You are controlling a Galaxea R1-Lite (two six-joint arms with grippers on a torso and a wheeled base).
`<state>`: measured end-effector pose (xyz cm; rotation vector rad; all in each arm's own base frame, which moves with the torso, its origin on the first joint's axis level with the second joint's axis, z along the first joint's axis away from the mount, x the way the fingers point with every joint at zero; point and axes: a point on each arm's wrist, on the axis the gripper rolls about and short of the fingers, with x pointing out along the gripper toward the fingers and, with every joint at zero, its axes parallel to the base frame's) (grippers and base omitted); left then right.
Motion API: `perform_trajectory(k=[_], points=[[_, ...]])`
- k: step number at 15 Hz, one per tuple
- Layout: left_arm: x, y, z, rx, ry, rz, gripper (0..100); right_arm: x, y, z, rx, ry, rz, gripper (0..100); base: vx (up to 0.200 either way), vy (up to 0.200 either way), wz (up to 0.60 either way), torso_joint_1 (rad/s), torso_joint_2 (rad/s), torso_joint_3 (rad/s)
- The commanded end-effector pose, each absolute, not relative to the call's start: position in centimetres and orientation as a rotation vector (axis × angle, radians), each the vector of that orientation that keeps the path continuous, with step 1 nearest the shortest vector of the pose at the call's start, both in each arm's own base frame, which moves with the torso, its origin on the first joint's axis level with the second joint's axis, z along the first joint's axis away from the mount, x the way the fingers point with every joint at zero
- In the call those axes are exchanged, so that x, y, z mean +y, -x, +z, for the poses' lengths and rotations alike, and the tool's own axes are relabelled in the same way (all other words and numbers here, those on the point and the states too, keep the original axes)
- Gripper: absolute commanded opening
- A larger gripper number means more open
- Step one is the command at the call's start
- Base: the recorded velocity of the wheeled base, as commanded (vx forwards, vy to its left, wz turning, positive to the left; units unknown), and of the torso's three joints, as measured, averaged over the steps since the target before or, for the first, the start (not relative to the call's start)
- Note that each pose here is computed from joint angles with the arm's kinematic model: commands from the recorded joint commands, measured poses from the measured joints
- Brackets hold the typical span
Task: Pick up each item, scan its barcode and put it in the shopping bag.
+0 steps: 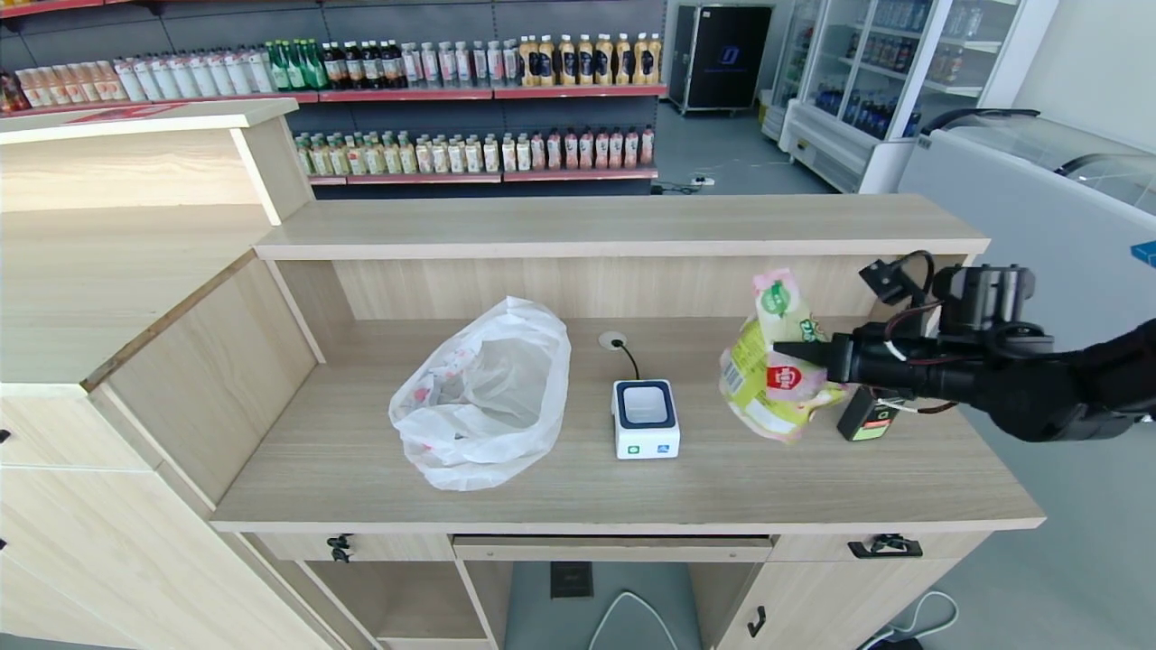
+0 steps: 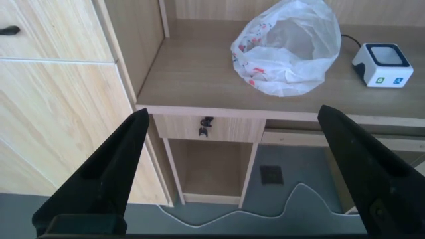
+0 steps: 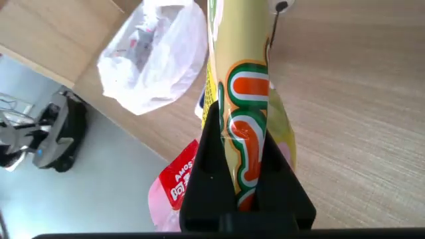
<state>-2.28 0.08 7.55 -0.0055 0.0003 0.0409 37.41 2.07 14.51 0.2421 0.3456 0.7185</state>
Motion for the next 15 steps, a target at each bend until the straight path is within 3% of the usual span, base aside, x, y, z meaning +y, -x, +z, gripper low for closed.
perform_trajectory(k=[1,3,6,10,15], points=[[0.1,2.3,7.5,0.0,0.006,0.041,100,-2.9,-28.5,21.3,0.21,-0.32,0.812,0,0.0,0.0,0.0,0.0,0.0,0.0],[0.1,2.3,7.5,0.0,0.006,0.041,100,-5.0,-26.7,22.7,0.137,-0.277,0.873,0,0.0,0.0,0.0,0.0,0.0,0.0],[0.1,2.3,7.5,0.0,0.006,0.041,100,-5.0,-24.2,24.4,0.062,-0.202,0.985,0,0.0,0.0,0.0,0.0,0.0,0.0],[0.1,2.3,7.5,0.0,0.006,0.041,100,0.2,-20.6,25.6,-0.071,-0.073,1.19,0,0.0,0.0,0.0,0.0,0.0,0.0],[0.1,2.3,7.5,0.0,0.006,0.041,100,2.5,-15.0,24.8,0.063,-0.267,1.313,0,0.0,0.0,0.0,0.0,0.0,0.0]])
